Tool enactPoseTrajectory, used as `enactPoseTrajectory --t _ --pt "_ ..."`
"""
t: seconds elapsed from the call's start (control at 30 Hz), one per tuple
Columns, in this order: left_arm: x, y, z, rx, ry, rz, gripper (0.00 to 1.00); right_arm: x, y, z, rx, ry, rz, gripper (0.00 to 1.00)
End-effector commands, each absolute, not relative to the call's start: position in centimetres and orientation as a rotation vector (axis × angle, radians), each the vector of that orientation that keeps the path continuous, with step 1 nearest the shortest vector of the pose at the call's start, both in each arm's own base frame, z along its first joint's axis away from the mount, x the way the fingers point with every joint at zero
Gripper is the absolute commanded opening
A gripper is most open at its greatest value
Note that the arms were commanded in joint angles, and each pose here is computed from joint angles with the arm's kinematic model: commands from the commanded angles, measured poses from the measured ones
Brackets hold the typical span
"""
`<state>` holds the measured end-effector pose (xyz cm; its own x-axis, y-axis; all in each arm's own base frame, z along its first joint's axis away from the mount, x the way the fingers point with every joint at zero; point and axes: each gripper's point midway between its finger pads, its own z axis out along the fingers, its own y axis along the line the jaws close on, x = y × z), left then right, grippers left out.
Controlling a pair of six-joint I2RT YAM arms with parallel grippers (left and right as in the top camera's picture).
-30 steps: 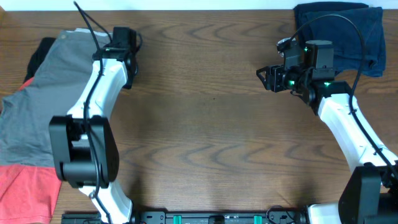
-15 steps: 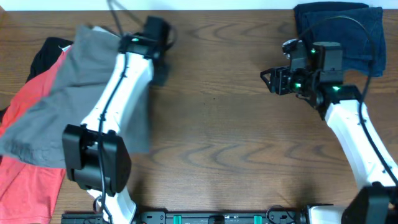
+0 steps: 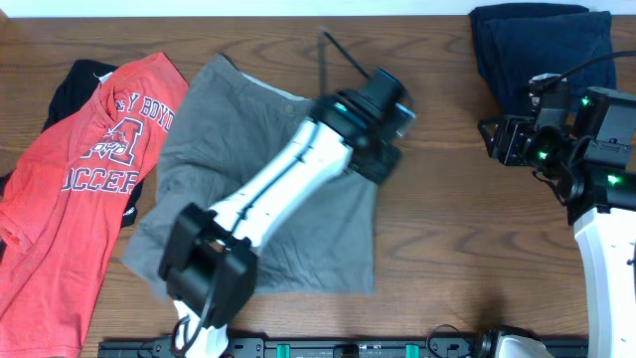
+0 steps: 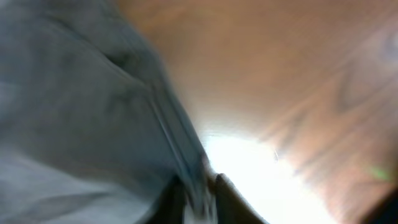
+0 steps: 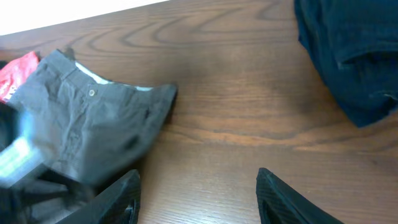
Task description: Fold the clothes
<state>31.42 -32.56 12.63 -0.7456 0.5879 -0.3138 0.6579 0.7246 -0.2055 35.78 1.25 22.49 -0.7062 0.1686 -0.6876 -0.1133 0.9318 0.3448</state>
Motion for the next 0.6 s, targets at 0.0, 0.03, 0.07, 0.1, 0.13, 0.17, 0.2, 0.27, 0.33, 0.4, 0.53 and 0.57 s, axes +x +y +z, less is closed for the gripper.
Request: enactPoseTrajectory --t 0.0,0.03,0.07,0.1,0.13,0.17,0.2,0.27,0.33,0.4,0.53,0.57 --pt "29.3 -35.2 11.8 1.073 2.695 -0.484 0.42 35.8 1.0 23.4 0.045 2.290 0.475 0.59" --pt "29.2 -35.5 11.8 1.085 2.683 -0.468 0.47 35.8 1.0 23.4 0.043 2.290 0.474 0.61" --pt "29.3 -35.5 11.8 1.086 2.673 -0.446 0.53 35.8 1.0 23.4 0.044 2.290 0.474 0.62" --pt "29.5 -35.4 12.1 1.079 2.662 -0.423 0.60 35.9 1.0 23.4 0.044 2.289 0.473 0.64" --pt "30.1 -35.1 12.6 1.061 2.650 -0.396 0.66 35.9 1.0 23.4 0.043 2.289 0.474 0.65" --pt "30.7 -34.6 13.1 1.031 2.644 -0.372 0.72 35.9 1.0 23.4 0.043 2.289 0.474 0.65" --pt "31.6 -33.9 14.0 0.980 2.637 -0.346 0.74 35.9 1.0 23.3 0.043 2.290 0.475 0.65" --pt "33.6 -32.2 16.6 0.886 2.606 -0.341 0.82 36.1 1.1 22.9 0.043 2.301 0.480 0.66" --pt "35.2 -30.6 18.7 0.806 2.577 -0.349 0.89 36.3 1.5 22.4 0.035 2.315 0.490 0.65" --pt "37.1 -28.3 20.9 0.702 2.548 -0.353 0.94 36.8 2.3 21.7 0.010 2.331 0.514 0.66" --pt "40.5 -22.3 23.6 0.495 2.518 -0.322 0.95 38.5 5.2 19.7 -0.079 2.356 0.549 0.67" --pt "41.3 -20.5 23.7 0.441 2.525 -0.305 0.95 39.0 5.7 19.2 -0.091 2.359 0.541 0.66"
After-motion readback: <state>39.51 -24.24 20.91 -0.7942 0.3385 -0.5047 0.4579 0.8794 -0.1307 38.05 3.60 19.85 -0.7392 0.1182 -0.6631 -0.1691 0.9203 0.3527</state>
